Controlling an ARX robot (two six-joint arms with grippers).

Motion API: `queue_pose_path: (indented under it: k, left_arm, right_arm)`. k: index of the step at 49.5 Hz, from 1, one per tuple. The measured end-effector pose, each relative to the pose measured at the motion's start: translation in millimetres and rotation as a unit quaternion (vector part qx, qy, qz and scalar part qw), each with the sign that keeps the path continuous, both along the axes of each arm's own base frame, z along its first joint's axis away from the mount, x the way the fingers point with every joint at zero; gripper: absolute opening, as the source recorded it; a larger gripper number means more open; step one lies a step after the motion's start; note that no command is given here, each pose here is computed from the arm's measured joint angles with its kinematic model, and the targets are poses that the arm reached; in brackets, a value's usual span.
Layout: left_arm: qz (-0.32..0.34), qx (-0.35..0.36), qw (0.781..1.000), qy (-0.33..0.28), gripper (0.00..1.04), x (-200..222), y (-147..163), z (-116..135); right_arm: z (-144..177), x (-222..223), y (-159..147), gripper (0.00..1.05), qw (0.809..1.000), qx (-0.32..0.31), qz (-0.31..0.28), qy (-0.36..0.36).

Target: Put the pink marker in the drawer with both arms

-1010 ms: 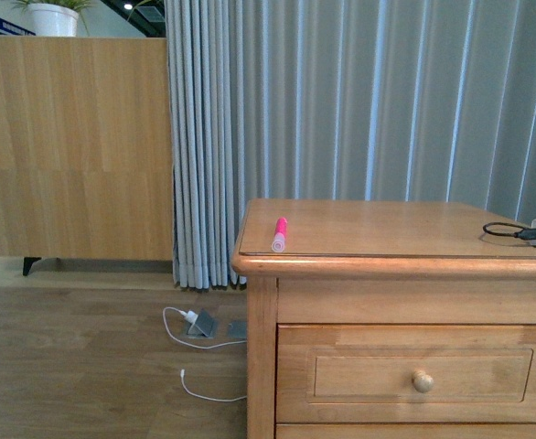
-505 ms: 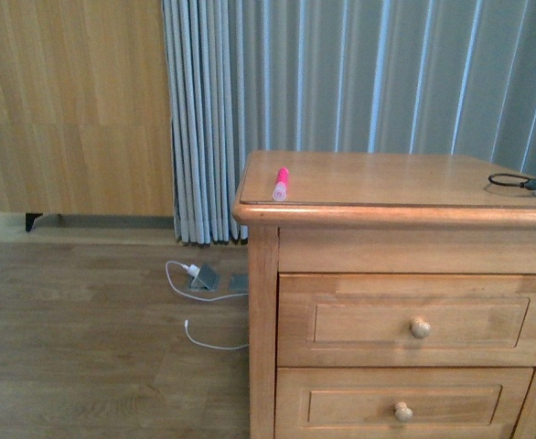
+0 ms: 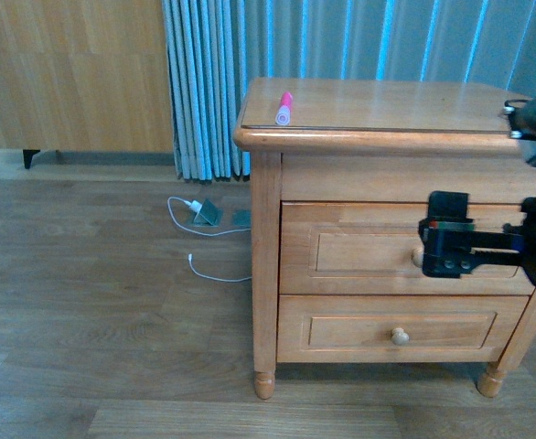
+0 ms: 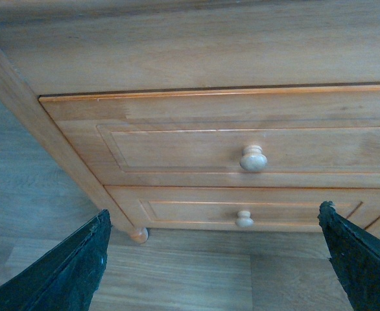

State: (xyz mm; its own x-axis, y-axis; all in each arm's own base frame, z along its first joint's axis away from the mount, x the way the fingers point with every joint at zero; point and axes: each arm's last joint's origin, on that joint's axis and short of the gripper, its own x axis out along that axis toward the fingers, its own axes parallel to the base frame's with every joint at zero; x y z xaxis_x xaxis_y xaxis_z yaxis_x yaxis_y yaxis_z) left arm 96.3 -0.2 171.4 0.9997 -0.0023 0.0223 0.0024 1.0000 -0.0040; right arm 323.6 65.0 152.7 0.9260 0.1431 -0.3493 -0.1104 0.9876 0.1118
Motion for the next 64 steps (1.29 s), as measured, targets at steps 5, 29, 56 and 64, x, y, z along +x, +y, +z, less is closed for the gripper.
queue_pose_path:
  k: [5,29,56,64]
  left_arm:
    - [0.000,0.000,1.000,0.000,0.99,0.0,0.0,0.0]
    - [0.000,0.000,1.000,0.000,0.99,0.0,0.0,0.0]
    - [0.000,0.000,1.000,0.000,0.99,0.0,0.0,0.0]
    - [0.000,0.000,1.000,0.000,0.99,0.0,0.0,0.0]
  right_arm:
    - [-16.1,33.5,11.8,0.96,1.000,-0.010,-0.008,0.003]
    - [-79.9,117.2,1.2,0.96,0.998,-0.045,-0.044,0.001]
    - [-93.9,127.3,-3.5,0.84,0.998,-0.058,-0.039,0.012]
    - [-94.3,127.2,-3.8,0.59,0.997,-0.064,-0.038,0.014]
